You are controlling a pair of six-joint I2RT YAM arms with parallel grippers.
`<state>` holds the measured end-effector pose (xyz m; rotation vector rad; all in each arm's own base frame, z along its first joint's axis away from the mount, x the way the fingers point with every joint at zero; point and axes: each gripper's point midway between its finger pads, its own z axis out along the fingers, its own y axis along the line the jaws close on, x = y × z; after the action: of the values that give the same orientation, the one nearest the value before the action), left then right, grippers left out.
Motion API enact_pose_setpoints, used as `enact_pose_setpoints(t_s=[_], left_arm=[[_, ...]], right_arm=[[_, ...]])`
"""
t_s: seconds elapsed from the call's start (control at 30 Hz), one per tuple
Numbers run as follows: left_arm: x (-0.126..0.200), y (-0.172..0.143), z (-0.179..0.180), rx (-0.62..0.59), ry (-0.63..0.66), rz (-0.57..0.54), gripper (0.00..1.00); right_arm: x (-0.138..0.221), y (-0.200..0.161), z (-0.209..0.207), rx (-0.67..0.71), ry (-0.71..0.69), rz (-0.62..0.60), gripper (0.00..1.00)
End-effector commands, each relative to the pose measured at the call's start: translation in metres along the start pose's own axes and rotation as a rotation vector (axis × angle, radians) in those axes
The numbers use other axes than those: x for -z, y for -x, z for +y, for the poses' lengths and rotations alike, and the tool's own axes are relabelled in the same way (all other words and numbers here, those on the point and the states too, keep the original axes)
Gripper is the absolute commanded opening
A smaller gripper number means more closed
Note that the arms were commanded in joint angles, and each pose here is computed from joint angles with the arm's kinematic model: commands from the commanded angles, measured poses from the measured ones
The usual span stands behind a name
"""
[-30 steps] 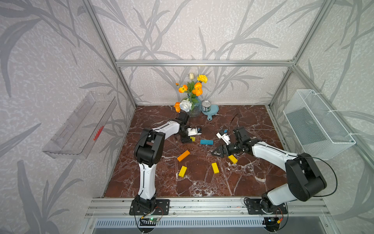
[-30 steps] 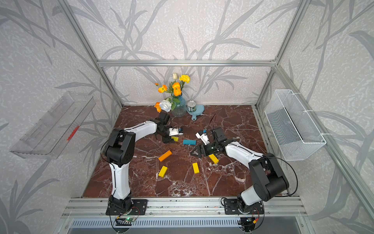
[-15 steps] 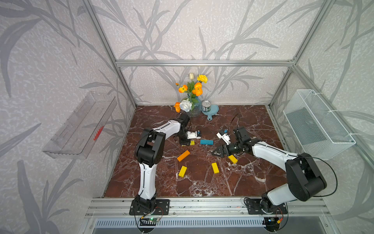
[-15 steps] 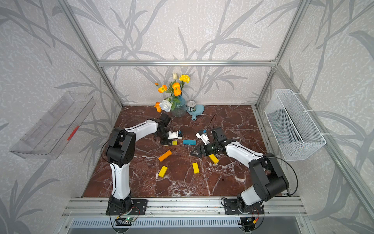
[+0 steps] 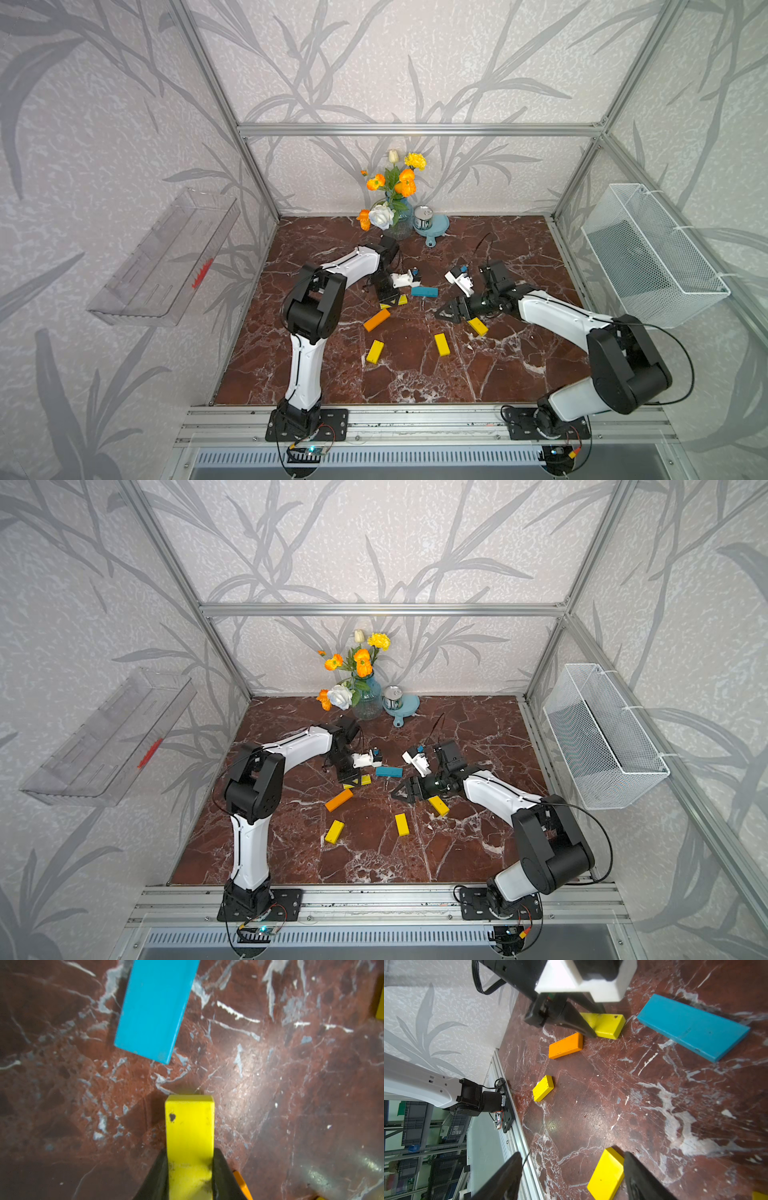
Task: Assemble the letter p with building blocks
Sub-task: Assemble the building block at the center of the board.
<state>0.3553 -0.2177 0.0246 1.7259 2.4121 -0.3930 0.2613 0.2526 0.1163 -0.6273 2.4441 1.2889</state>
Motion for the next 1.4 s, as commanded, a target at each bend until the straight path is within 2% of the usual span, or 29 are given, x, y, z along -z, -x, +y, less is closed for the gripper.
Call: enact_pose_setpoints(t_s=[0.0,0.07,0.17,0.23,0.37,0.5,0.6,0.7,0.83,0.9,1.0,1.37], left_arm=[[0.008,0.016,0.006,0.114,0.045,-0.061,0.00],[0.017,0.028,0.008,0.167,0.054,-0.111,0.00],[0.028,0.037,0.020,0.291,0.098,-0.115,0.00],[0.030,0.035,0.025,0.376,0.122,-0.069,0.00],[0.025,0.018,0.023,0.536,0.159,0.105,0.00],[0.017,0.014,0.000,0.574,0.153,0.140,0.00],[0.021,0.018,-0.010,0.656,0.153,0.077,0.00],[0.028,0.033,-0.022,0.744,0.116,-0.055,0.00],[0.041,0.053,-0.026,0.829,0.128,-0.222,0.00],[0.043,0.052,-0.023,0.853,0.172,-0.247,0.00],[0.038,0.057,-0.024,0.873,0.167,-0.284,0.00],[0.014,0.047,-0.027,0.940,0.224,-0.273,0.00]], right_arm=[[0.007,-0.002,0.001,0.005,-0.022,-0.012,0.76],[0.009,-0.002,0.002,0.007,-0.030,-0.012,0.76],[0.011,-0.002,0.004,0.007,-0.034,-0.018,0.76],[0.012,-0.002,0.004,0.005,-0.040,-0.020,0.76],[0.014,-0.003,0.004,0.005,-0.055,-0.020,0.76],[0.014,-0.004,0.002,-0.002,-0.060,-0.016,0.76],[0.015,-0.005,0.001,-0.006,-0.074,-0.017,0.76],[0.016,-0.005,0.000,-0.011,-0.081,-0.017,0.76],[0.015,-0.006,-0.003,-0.025,-0.089,-0.015,0.76],[0.014,-0.006,-0.003,-0.029,-0.088,-0.012,0.76],[0.015,-0.008,-0.004,-0.036,-0.095,-0.014,0.76],[0.017,-0.012,-0.009,-0.052,-0.127,-0.015,0.76]])
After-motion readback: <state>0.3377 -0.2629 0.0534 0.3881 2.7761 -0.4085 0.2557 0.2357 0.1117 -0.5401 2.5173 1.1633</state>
